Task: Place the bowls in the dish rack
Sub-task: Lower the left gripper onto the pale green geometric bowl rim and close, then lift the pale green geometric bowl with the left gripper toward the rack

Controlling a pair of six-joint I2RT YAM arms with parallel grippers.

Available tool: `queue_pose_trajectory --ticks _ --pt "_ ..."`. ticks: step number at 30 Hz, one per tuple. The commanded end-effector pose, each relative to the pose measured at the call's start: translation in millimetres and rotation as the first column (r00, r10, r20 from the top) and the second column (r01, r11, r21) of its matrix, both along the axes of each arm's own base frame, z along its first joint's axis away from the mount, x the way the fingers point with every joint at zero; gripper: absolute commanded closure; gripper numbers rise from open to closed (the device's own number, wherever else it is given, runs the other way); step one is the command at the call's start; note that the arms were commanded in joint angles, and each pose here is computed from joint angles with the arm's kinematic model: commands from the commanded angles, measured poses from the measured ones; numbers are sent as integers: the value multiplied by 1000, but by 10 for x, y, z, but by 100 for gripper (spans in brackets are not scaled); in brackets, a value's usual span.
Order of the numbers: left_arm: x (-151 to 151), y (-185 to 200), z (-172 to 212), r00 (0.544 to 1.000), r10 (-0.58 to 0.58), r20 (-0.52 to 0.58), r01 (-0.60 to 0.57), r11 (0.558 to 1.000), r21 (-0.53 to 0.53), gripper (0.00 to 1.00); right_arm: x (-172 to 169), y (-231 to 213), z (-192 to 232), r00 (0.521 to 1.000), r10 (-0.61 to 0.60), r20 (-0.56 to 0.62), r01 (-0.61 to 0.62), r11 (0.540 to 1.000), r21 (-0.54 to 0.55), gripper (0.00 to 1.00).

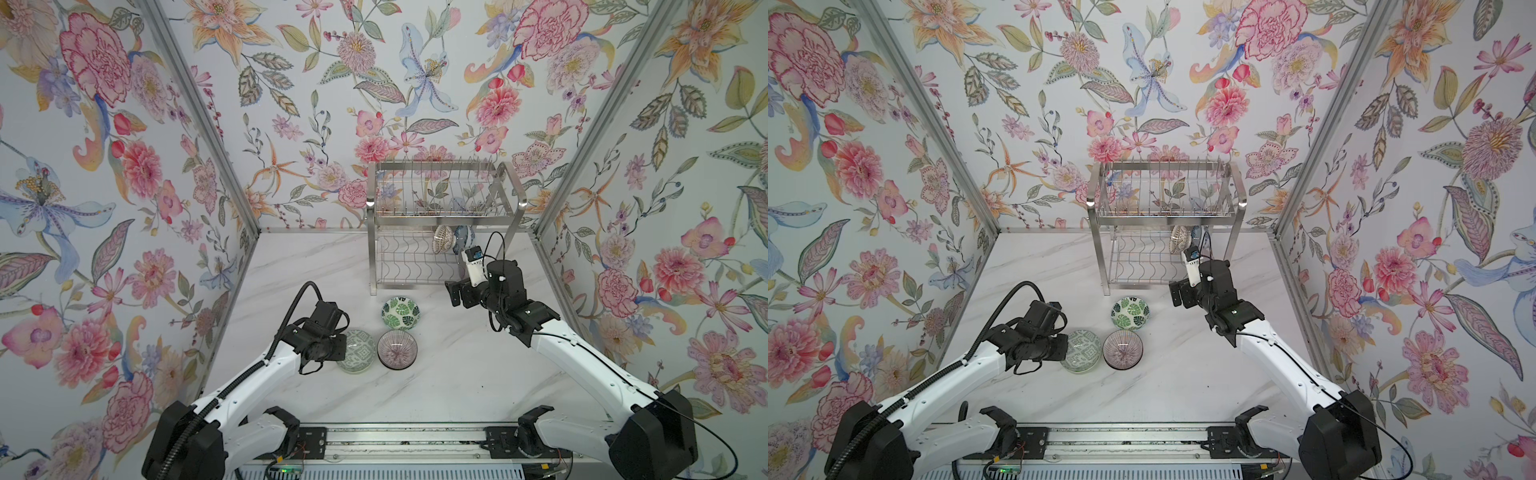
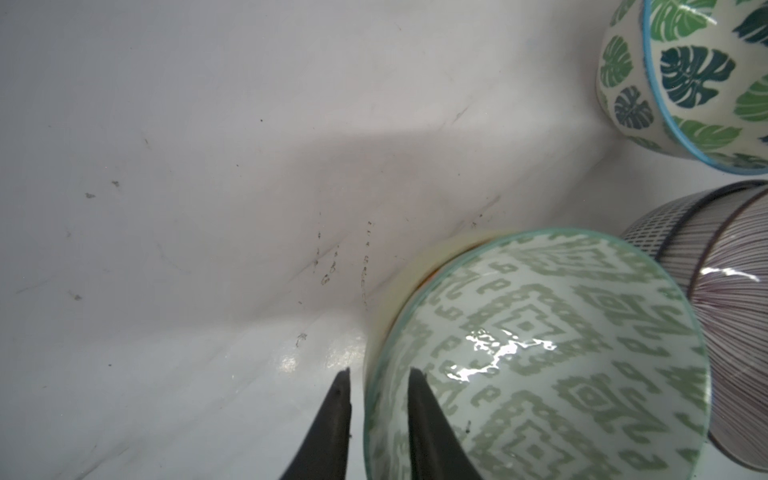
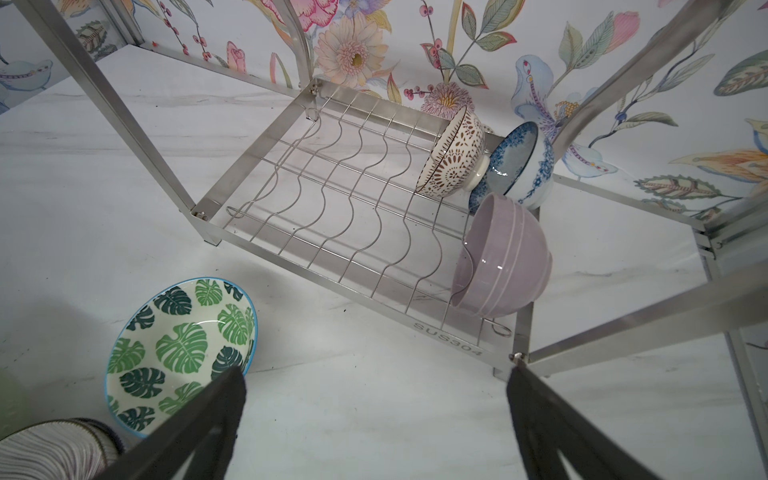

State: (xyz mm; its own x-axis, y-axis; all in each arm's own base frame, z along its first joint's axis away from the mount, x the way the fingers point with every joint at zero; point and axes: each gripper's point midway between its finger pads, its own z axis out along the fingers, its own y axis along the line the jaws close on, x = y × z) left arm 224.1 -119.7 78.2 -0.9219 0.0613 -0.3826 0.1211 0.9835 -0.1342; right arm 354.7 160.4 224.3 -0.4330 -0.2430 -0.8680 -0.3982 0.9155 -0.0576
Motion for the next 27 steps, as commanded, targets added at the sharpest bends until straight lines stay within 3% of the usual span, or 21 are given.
queue_pose_trajectory --ticks 1,8,17,27 --pt "50 3 96 1000 -20 13 19 999 35 82 -21 -25 21 1000 -6 3 6 1000 23 1" --pt "70 14 127 999 -37 8 36 998 60 100 -11 -30 29 1000 -3 3 3 1000 29 1" --pt "96 56 232 999 -45 17 43 995 95 100 -4 -20 22 1000 4 -1 -4 999 39 1" --pt "260 -29 549 990 -67 122 60 996 59 100 -2 4 17 1000 15 -8 -14 998 55 1"
